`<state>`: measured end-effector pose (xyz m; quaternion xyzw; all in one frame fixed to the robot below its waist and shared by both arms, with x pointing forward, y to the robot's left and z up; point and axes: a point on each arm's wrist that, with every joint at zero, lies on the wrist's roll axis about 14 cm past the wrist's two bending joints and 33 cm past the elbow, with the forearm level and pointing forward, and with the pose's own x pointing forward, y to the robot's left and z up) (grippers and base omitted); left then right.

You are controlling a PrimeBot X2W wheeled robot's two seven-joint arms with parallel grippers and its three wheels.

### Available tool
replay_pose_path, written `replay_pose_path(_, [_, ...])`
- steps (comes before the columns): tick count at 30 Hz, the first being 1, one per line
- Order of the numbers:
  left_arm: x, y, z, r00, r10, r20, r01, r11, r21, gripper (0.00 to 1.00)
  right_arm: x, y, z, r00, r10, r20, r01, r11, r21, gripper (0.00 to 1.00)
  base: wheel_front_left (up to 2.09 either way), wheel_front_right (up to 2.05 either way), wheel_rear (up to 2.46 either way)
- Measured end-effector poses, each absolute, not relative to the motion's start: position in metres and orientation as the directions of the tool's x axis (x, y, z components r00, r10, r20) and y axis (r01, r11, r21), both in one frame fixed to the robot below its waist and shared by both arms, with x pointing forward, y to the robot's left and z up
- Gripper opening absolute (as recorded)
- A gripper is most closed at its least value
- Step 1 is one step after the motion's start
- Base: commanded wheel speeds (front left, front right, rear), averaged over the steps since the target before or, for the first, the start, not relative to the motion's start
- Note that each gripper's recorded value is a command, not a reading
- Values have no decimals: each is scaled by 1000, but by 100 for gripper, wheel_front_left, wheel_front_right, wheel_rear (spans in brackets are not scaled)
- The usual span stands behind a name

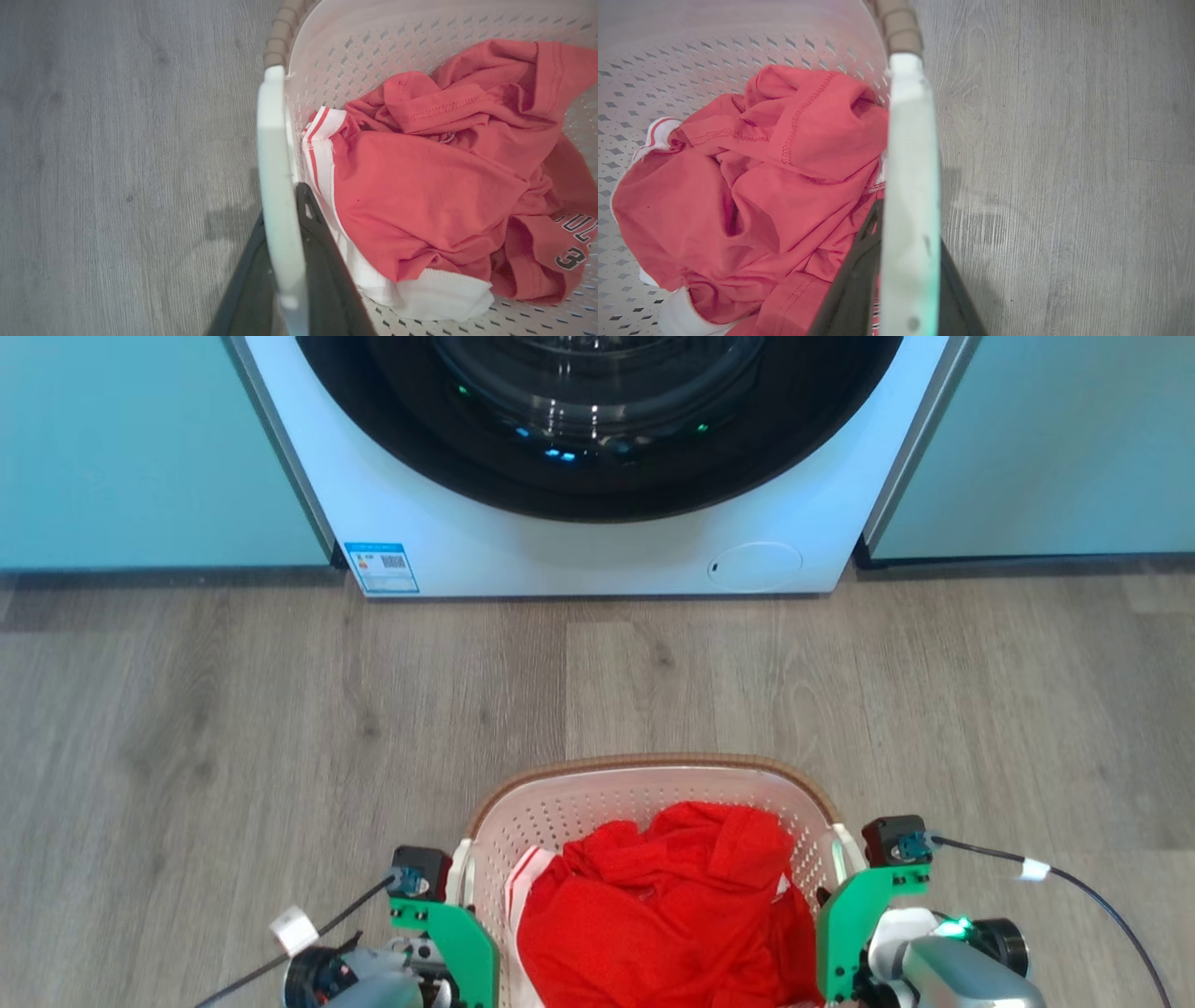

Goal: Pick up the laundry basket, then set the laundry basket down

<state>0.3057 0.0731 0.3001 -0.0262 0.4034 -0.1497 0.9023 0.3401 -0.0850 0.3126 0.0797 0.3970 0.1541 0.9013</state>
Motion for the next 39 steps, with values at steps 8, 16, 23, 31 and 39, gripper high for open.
replay_pose_path(8, [304,72,305,640,-299,-708,268,950,-159,0,336,-85,318,646,342,-683,-215,939,267,0,0,0,0])
replay_pose_path(16, [303,71,308,642,-301,-705,271,949,-158,0,334,-85,320,650,342,-678,-217,939,265,0,0,0,0])
replay_pose_path(23, [294,71,306,637,-294,-712,268,951,-153,0,324,-84,317,641,345,-685,-218,938,269,0,0,0,0])
replay_pose_path(31, [294,70,305,634,-291,-716,269,952,-149,0,321,-85,316,644,344,-684,-213,939,271,0,0,0,0])
replay_pose_path(39, [293,68,303,628,-294,-720,265,951,-157,0,320,-88,313,638,337,-692,-204,941,270,0,0,0,0])
